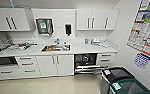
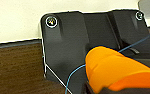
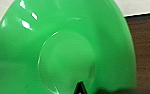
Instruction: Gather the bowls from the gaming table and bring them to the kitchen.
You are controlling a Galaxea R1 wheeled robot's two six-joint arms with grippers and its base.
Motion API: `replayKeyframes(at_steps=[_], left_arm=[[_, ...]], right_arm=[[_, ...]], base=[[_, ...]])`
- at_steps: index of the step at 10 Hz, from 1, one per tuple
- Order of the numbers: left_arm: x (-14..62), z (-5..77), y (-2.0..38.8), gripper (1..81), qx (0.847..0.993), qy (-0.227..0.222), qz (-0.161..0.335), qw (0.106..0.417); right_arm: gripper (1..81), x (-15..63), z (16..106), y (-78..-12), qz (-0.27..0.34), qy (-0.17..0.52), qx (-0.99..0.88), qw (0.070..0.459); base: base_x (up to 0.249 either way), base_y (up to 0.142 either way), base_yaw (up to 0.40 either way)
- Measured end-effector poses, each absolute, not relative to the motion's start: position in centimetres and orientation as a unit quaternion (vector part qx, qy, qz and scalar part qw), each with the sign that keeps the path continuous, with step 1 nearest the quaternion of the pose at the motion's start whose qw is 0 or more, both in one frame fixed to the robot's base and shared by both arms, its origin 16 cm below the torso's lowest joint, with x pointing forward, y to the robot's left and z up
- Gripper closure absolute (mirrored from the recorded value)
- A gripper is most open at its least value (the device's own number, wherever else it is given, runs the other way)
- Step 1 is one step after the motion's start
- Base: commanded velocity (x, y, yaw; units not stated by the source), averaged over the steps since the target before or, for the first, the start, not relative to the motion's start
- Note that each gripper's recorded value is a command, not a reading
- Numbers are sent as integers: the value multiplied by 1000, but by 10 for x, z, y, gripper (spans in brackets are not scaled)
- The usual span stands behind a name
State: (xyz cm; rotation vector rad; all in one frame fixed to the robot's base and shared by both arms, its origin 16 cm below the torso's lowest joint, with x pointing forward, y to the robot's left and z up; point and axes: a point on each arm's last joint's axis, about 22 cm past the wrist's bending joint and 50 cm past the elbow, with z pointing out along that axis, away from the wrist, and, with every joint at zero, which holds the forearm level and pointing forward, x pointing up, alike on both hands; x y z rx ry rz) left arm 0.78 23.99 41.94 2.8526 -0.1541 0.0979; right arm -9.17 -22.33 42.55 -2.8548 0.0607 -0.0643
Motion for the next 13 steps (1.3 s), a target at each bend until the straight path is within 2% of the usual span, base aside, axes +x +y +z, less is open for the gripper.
replayKeyframes(at_steps=[3, 13], left_arm=[[-9, 420, 242, 811, 989, -53, 22, 140], [-4, 420, 241, 811, 988, -53, 26, 140]], right_arm=[[811, -97, 426, -223, -21, 22, -989, 143], [811, -96, 426, -223, -19, 21, -989, 142]], base=[[143, 0, 0], [142, 0, 0]])
